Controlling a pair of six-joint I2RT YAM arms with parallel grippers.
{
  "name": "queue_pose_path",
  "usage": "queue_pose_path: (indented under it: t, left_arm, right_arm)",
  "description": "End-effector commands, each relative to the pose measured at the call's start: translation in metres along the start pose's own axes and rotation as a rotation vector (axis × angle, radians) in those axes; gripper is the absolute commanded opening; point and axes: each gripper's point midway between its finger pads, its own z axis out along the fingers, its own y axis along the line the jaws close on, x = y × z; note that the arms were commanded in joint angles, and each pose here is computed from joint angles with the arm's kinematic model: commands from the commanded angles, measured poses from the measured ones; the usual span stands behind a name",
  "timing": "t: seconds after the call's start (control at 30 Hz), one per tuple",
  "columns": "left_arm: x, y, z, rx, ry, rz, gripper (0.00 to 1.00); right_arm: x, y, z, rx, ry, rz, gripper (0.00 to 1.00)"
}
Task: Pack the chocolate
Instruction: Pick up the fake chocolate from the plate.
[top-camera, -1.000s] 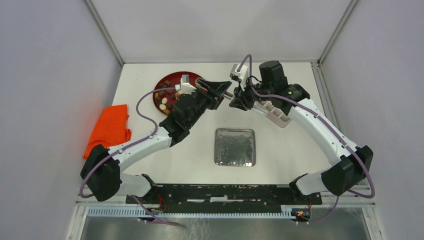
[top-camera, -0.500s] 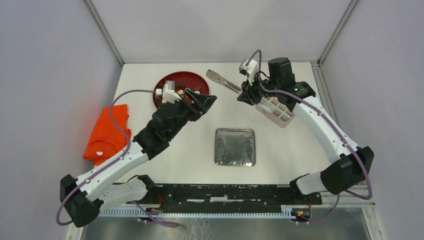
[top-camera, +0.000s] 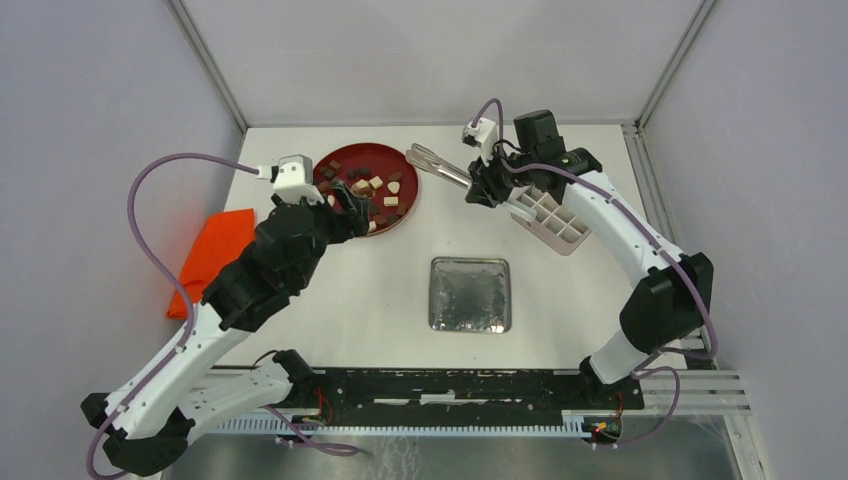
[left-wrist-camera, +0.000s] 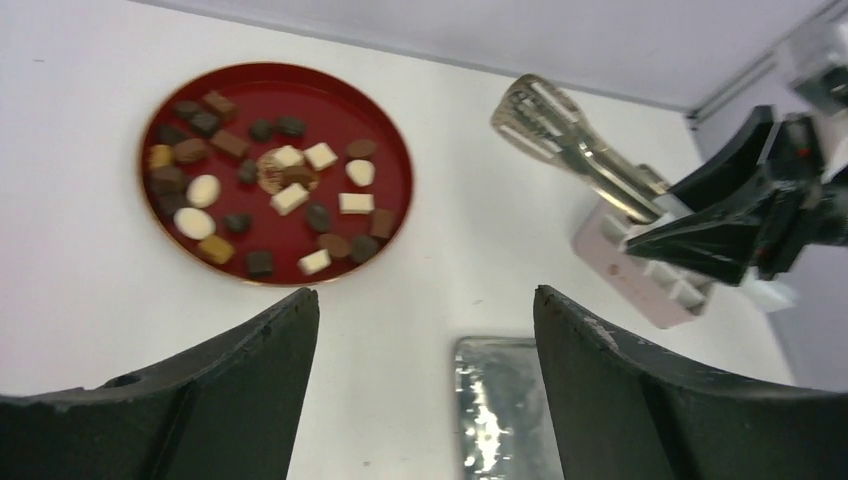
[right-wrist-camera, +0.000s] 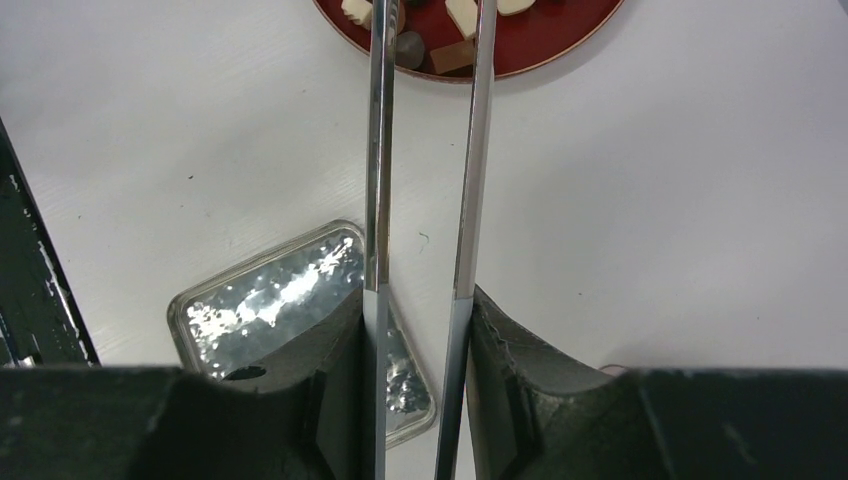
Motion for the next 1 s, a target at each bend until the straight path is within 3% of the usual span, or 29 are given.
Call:
queue_pose_path:
  t: [0.0, 0.33, 0.63, 0.83, 0.97]
  left_arm:
    - [-0.009, 0.034, -0.006, -0.136, -0.017, 0.229, 0.85]
    - [0.008, 0.065, 0.019, -0.259, 0.012, 0.4, 0.9]
    - [0.052, 0.14, 0.069, -0.298, 0.21, 0.297, 0.92]
    - [0.096, 0.163, 0.077, -0.336, 0.309, 0.308, 0.93]
    - [0.099, 0.171, 0.073, -0.369, 0.317, 0.312, 0.93]
  right_arm:
    - [-0.024, -0.014, 0.006, 0.03, -0.034, -0.054, 0.4]
    - [-0.014, -0.027, 0.058, 0.051, 0.087, -0.081, 0.4]
    - [0.016, -0.038, 0.102, 0.095, 0.251, -0.126, 0.4]
    - [0.031, -0.048, 0.12, 0.109, 0.306, -0.112, 0.4]
    - [0.038, -0.052, 0.132, 0.107, 0.327, -0.104, 0.4]
